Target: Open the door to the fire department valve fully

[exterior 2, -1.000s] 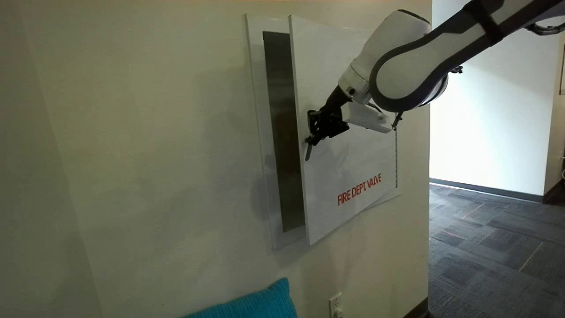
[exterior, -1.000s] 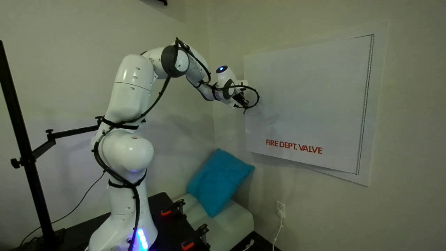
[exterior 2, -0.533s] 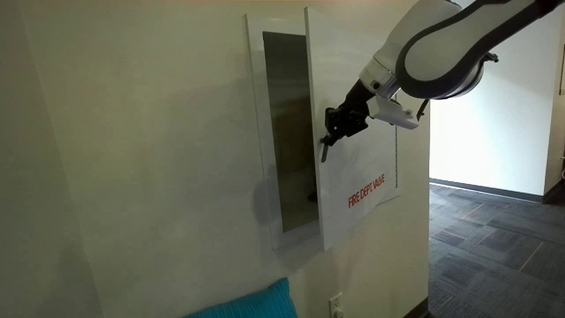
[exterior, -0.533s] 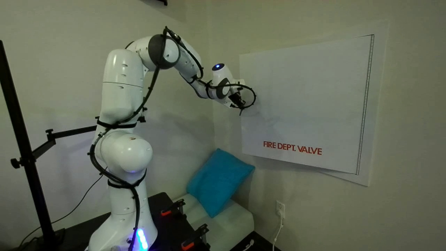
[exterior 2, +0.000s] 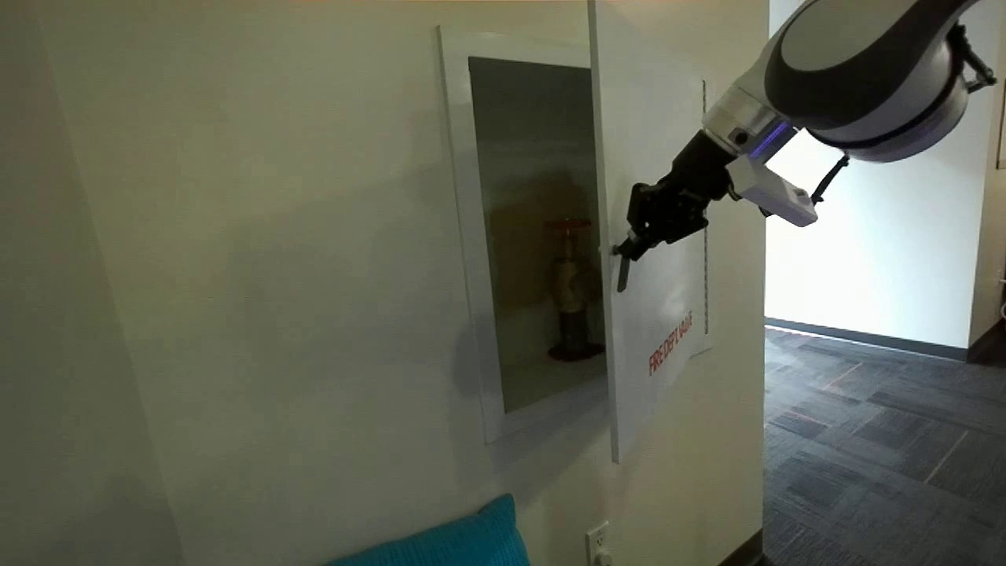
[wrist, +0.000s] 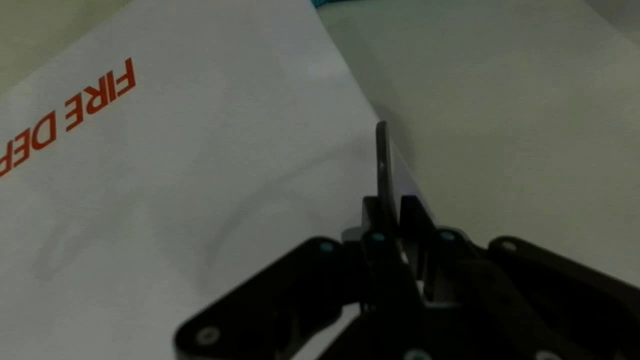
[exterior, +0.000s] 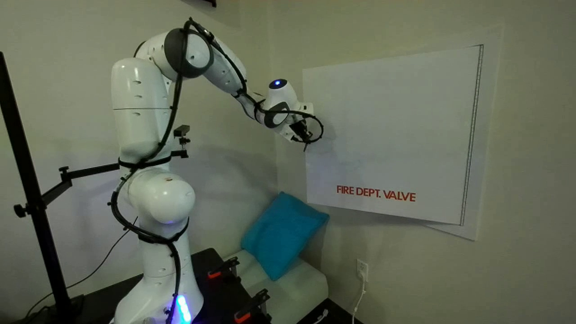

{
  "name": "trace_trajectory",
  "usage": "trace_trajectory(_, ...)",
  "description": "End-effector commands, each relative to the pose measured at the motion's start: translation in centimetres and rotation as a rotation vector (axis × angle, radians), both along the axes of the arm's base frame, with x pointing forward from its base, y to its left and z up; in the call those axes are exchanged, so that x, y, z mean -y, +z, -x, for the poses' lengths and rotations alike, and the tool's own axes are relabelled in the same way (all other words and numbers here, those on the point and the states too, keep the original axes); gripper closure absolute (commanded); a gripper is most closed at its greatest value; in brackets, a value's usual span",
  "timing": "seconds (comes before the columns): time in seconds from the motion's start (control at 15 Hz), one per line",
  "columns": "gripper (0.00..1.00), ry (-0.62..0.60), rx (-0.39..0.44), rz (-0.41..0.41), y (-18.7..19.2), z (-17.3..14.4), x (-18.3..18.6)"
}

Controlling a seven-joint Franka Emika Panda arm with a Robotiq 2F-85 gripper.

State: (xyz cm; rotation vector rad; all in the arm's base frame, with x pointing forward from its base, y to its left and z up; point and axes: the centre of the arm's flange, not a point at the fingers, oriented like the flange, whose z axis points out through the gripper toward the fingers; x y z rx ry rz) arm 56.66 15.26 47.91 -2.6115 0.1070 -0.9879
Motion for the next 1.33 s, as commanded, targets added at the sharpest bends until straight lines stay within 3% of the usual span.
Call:
trace_trajectory(0.0, 0.97, -0.079, 0.021, -0.016, -0.3, 2.8, 7.7)
trace_trajectory(0.53, 0.97, -0.167, 0.015, -0.094, -0.7, 8.3, 11.9)
trace_trajectory(0.6, 0.87, -0.062, -0.024, -0.105, -0.4, 7.5, 5.1)
trace_trajectory(1.0, 0.87, -0.078, -0.030, -0.115, -0.3, 9.3, 6.3)
trace_trajectory(1.07, 0.97, -0.078, -0.030, -0.115, -0.3, 9.3, 6.3)
trace_trajectory(1.27, 0.97, -0.087, -0.029, -0.096, -0.8, 10.1, 8.0)
